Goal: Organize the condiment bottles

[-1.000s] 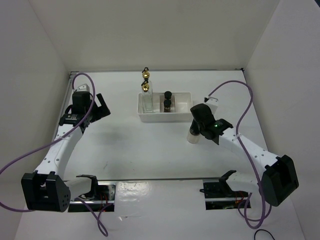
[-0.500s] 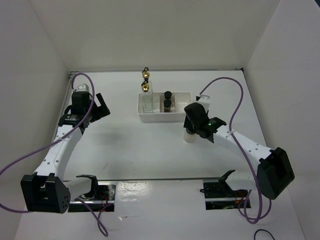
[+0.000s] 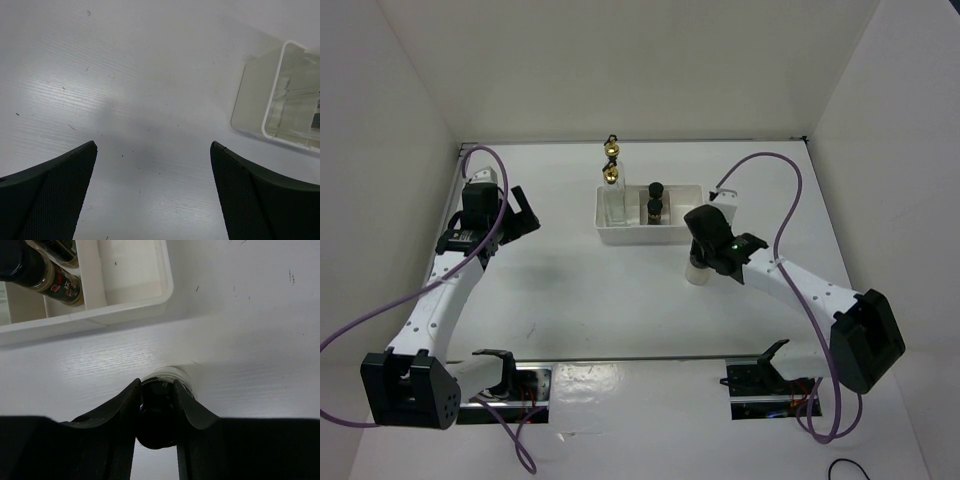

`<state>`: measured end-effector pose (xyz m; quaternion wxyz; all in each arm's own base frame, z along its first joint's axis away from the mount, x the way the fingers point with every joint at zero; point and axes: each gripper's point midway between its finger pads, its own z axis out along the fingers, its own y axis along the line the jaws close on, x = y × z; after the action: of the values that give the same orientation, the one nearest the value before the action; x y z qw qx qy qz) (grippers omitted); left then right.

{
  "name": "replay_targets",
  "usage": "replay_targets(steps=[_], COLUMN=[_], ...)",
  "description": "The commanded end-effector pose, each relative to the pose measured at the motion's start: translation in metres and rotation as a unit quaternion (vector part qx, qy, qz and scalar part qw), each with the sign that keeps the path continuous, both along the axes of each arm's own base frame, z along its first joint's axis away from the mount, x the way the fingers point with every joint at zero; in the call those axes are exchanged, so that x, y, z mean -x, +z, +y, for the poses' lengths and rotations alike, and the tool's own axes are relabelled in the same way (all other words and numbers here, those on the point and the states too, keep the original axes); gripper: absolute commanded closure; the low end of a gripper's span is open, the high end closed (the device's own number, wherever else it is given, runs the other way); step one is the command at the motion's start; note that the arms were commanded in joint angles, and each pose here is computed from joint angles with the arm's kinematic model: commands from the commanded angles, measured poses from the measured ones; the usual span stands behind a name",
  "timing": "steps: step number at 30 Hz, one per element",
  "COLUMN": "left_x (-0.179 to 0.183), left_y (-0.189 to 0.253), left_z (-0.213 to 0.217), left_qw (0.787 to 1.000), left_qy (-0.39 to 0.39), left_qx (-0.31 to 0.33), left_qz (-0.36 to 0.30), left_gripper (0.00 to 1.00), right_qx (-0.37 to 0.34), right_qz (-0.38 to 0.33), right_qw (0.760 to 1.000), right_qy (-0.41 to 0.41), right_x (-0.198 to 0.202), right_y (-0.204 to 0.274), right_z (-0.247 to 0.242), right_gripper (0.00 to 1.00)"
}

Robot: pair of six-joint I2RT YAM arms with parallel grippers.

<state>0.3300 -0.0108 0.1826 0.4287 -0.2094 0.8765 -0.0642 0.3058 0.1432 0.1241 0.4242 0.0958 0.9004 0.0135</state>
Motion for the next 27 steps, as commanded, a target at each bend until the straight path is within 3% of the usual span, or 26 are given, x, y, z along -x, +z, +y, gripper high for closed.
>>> replay_targets(steps=[1, 8, 27], left_x=[0.000, 0.000, 0.002], left_y=[0.012, 0.012, 0.011], left_z=[0.001, 0.001, 0.002], left_qw=[1.000, 1.000, 1.000], left_qy=[-0.002, -0.002, 0.001], left_qx=[-0.006, -0.006, -0.008], left_qz=[-0.023, -0.023, -0.023], left_gripper=[0.00, 0.00, 0.00], right_qx=[0.019, 0.006, -0.024], right_qz=[0.056, 0.033, -0.091], right_qw=[0.998, 0.999, 0.993], right_qy=[0.010, 0.019, 0.070], right_x=[0.014, 0.005, -0.026], right_y=[-0.023, 0.008, 0.134], right_z=[0.002, 0.013, 0.032], right_gripper=[0.89, 0.96, 1.00])
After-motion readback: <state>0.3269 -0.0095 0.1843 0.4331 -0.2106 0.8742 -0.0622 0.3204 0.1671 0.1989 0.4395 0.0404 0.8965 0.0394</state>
